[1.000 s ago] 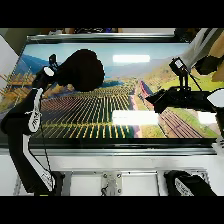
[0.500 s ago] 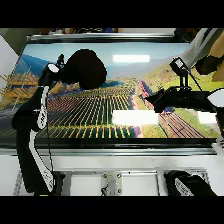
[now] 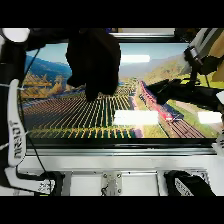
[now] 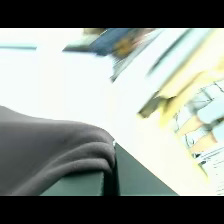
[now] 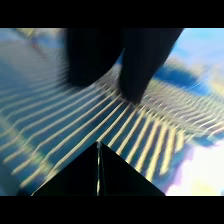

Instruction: Fold the clothes and pants, and hang the long-sleeved shirts on hangers.

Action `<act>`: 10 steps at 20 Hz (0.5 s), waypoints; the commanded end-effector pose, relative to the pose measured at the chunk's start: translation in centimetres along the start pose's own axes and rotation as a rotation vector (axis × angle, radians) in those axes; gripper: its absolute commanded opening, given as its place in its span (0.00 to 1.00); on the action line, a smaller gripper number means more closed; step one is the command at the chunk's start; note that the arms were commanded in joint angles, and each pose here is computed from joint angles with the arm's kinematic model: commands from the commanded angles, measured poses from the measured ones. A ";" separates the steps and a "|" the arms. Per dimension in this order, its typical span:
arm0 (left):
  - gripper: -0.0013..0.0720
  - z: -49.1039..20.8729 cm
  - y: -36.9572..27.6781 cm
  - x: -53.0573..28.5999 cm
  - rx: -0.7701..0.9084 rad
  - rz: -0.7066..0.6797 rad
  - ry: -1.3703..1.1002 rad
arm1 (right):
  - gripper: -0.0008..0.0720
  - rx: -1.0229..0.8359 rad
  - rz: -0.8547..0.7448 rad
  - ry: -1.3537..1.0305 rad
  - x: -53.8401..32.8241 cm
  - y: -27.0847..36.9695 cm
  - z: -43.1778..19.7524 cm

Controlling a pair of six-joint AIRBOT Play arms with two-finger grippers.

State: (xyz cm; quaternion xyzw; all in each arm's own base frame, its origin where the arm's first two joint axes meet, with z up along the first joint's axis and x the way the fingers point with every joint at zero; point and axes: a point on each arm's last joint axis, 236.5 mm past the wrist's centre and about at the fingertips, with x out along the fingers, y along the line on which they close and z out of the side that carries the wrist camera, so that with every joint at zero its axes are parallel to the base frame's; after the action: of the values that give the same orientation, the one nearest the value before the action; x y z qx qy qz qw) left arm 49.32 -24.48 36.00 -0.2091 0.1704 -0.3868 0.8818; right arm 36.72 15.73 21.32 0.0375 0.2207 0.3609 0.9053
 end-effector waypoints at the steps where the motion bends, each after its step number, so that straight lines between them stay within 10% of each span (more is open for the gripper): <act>1: 0.04 3.2 -11.8 -5.9 0.234 -0.101 -0.116 | 0.04 -0.032 -0.211 -0.243 -4.7 -3.5 7.0; 10: 0.04 -14.7 -4.2 -3.9 0.103 0.143 0.303 | 0.04 0.077 -0.356 -0.277 -10.0 -5.9 7.2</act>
State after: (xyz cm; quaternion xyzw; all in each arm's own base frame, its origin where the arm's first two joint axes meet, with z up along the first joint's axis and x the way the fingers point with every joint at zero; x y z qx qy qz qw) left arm 37.95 -28.03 34.52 -0.0928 0.2006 -0.3929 0.8926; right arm 37.50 6.10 31.31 0.0824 0.0829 0.1908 0.9746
